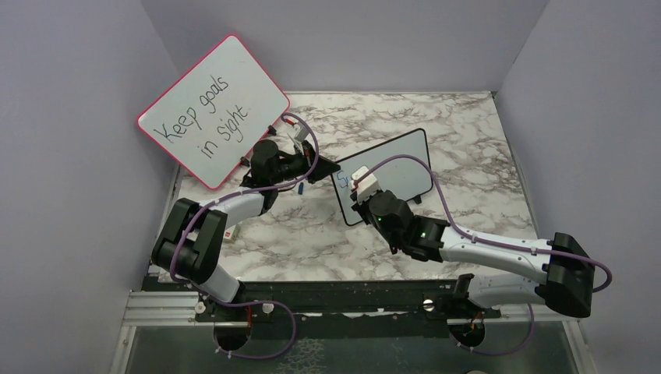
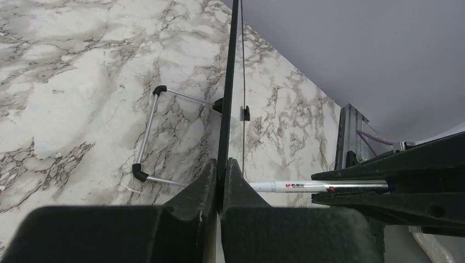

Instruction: Write a sentence on the whiteboard

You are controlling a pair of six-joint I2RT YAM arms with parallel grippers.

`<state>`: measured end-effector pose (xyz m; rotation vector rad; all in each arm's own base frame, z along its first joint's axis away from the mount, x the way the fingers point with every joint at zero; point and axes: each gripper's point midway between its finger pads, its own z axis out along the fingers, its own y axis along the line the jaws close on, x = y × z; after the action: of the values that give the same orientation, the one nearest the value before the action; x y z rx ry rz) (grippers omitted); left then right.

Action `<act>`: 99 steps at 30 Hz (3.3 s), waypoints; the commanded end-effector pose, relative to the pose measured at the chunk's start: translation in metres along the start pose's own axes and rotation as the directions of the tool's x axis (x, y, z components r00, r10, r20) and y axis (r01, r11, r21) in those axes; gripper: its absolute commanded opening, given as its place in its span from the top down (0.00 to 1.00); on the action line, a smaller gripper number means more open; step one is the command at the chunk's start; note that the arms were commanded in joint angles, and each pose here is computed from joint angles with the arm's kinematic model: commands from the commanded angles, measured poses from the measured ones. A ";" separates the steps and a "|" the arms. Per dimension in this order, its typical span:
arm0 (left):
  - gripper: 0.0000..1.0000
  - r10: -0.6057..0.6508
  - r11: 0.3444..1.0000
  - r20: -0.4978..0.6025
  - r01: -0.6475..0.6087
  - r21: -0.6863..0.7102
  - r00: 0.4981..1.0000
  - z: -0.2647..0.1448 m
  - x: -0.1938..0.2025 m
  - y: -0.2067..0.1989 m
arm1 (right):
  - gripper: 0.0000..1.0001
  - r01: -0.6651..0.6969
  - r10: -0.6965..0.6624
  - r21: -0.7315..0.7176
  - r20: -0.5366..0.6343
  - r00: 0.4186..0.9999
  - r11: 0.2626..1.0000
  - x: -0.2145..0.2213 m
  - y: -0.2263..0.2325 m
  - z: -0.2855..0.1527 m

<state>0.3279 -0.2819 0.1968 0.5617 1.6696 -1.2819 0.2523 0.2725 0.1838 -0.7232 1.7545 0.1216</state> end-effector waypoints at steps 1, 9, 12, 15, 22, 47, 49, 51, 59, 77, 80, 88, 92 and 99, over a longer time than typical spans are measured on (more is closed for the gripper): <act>1.00 0.012 0.999 -0.019 -0.011 0.049 1.000 0.001 0.002 -0.013 | 0.99 -0.024 0.020 0.065 0.052 0.998 0.998 -0.011 -0.013 0.000; 1.00 0.013 0.999 -0.020 -0.012 0.050 1.000 0.001 0.002 -0.013 | 0.99 -0.029 0.023 0.084 0.074 0.997 0.996 -0.015 -0.017 0.000; 1.00 0.014 0.999 -0.018 -0.013 0.051 1.000 0.001 0.001 -0.014 | 0.99 -0.031 0.024 0.093 0.079 0.997 0.995 -0.016 -0.019 0.001; 1.00 0.013 0.999 -0.019 -0.012 0.050 1.000 0.001 0.002 -0.014 | 0.99 -0.033 0.025 0.099 0.081 0.996 0.995 -0.016 -0.020 0.001; 1.00 0.014 0.999 -0.018 -0.013 0.050 1.000 0.000 0.001 -0.014 | 0.99 -0.035 0.029 0.109 0.057 0.998 0.993 -0.011 -0.023 -0.001; 1.00 0.014 0.999 -0.016 -0.013 0.049 1.000 0.001 0.000 -0.014 | 0.99 -0.012 0.013 0.029 -0.032 0.999 0.999 0.009 -0.010 -0.005; 1.00 0.013 0.999 -0.017 -0.012 0.050 1.000 0.001 0.000 -0.014 | 0.99 -0.014 0.015 0.033 -0.022 1.000 0.999 0.007 -0.011 -0.005; 1.00 0.014 0.999 -0.016 -0.013 0.050 1.000 0.001 0.000 -0.014 | 0.99 -0.015 0.016 0.034 -0.017 1.000 0.999 0.005 -0.011 -0.005; 1.00 0.012 0.999 -0.017 -0.012 0.052 1.000 0.000 0.000 -0.015 | 0.99 -0.026 0.024 0.076 0.038 0.999 0.997 -0.007 -0.019 -0.004; 1.00 0.011 0.998 -0.021 -0.010 0.056 1.000 0.001 0.002 -0.015 | 0.99 -0.038 0.029 0.119 0.072 0.997 0.992 -0.014 -0.029 0.000; 1.00 0.012 0.998 -0.020 -0.011 0.056 1.000 0.001 0.001 -0.015 | 0.99 -0.040 0.031 0.128 0.071 0.997 0.991 -0.014 -0.032 0.000; 1.00 0.013 0.998 -0.018 -0.012 0.055 1.000 0.001 0.001 -0.015 | 0.99 -0.044 0.038 0.135 0.042 0.998 0.990 -0.006 -0.035 -0.003; 1.00 0.013 0.998 -0.017 -0.013 0.054 1.000 0.001 0.000 -0.015 | 0.99 -0.044 0.042 0.131 0.020 0.999 0.990 0.000 -0.035 -0.006; 1.00 0.014 0.998 -0.017 -0.013 0.054 1.000 0.001 0.000 -0.015 | 0.99 -0.048 0.049 0.094 -0.006 0.999 0.994 0.007 -0.029 -0.007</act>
<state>0.3266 -0.2828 0.1979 0.5658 1.6667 -1.2862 0.2638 0.2502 0.1937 -0.6189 1.7447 0.0674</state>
